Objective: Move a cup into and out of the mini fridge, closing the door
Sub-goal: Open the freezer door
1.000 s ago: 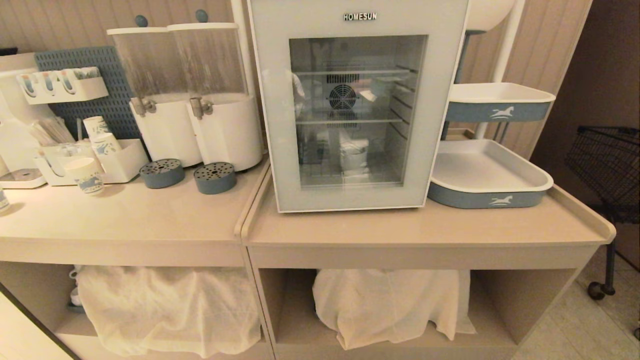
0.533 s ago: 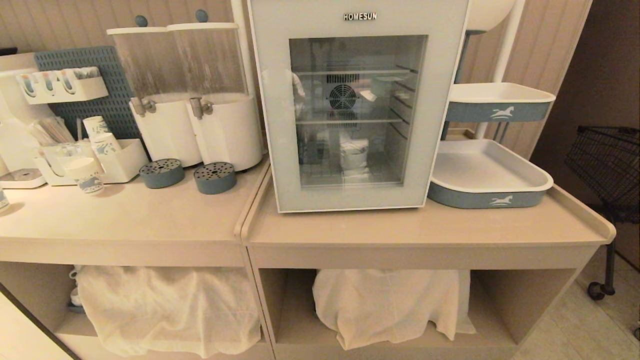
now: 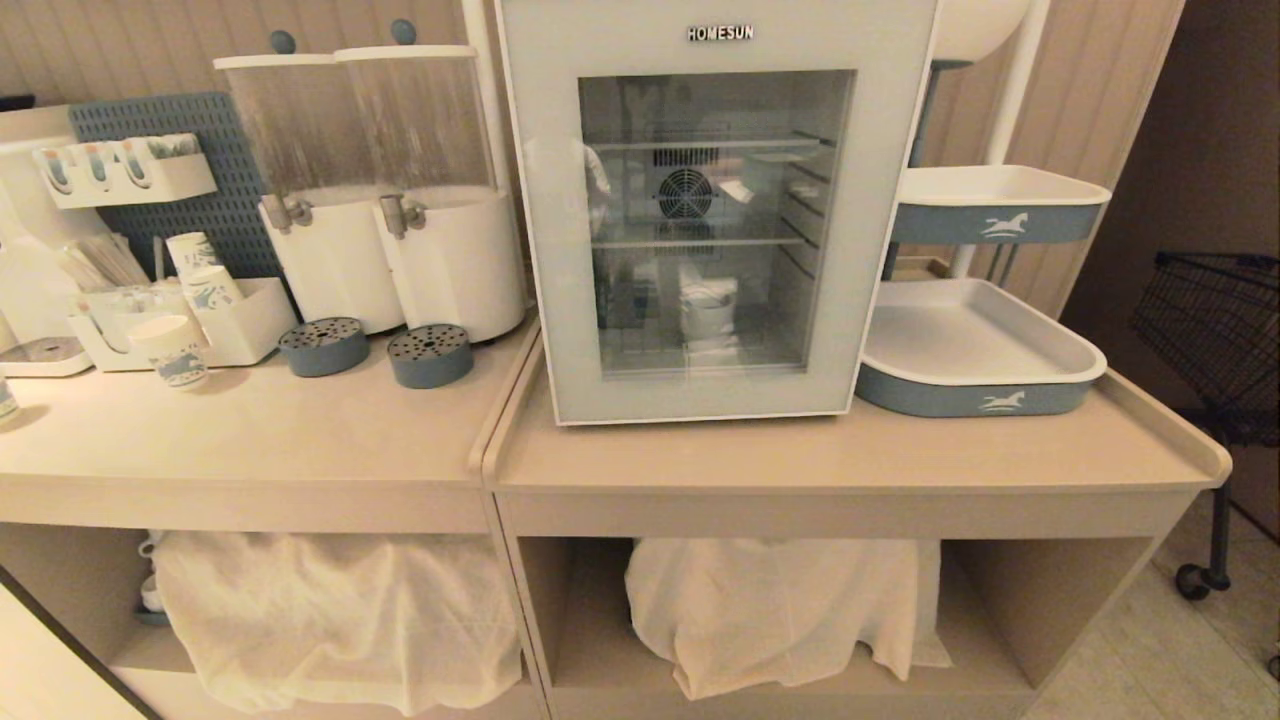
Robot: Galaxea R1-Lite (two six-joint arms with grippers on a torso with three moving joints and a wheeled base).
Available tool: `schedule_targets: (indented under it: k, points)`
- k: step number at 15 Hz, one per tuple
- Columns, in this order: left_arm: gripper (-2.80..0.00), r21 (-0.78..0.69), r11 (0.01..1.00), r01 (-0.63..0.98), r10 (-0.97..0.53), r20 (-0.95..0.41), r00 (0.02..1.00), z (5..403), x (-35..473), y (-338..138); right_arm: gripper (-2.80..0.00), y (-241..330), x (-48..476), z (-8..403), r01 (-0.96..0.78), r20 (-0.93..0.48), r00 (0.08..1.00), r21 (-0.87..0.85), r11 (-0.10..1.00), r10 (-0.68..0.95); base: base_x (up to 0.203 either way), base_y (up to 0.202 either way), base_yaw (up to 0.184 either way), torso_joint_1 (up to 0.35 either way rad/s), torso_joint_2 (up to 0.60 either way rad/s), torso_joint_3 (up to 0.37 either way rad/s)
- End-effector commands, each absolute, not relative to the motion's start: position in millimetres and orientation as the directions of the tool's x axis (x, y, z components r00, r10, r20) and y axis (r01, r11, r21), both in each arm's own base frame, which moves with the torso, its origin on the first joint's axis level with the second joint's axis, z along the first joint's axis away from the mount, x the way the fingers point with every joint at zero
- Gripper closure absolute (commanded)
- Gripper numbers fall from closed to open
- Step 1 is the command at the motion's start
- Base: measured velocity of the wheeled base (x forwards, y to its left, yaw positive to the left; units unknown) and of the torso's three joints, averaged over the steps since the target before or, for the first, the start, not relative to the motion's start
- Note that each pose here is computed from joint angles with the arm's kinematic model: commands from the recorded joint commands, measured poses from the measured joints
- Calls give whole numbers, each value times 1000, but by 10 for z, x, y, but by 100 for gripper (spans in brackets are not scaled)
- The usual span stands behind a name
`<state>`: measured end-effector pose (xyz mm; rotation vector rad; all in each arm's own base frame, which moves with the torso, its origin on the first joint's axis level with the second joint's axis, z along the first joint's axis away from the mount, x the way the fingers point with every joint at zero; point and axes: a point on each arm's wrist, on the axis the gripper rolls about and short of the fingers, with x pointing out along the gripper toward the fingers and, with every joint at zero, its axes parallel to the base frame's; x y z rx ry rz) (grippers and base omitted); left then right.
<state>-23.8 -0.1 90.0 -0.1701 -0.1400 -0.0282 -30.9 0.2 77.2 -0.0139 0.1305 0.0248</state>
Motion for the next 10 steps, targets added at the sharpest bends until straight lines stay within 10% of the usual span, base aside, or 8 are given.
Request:
schedule_targets:
  k: [1, 10]
  points:
    - [0, -169, 985, 33, -15, 107, 994, 788, -208, -1, 0, 2, -307, 772, -26, -133, 991, -10, 1000, 24, 0, 0, 0, 0, 0, 0]
    - [0, -169, 985, 33, -15, 107, 994, 788, -208, -1, 0, 2, -307, 772, -24, -133, 991, -8, 1000, 23, 0, 0, 0, 0, 0, 0]
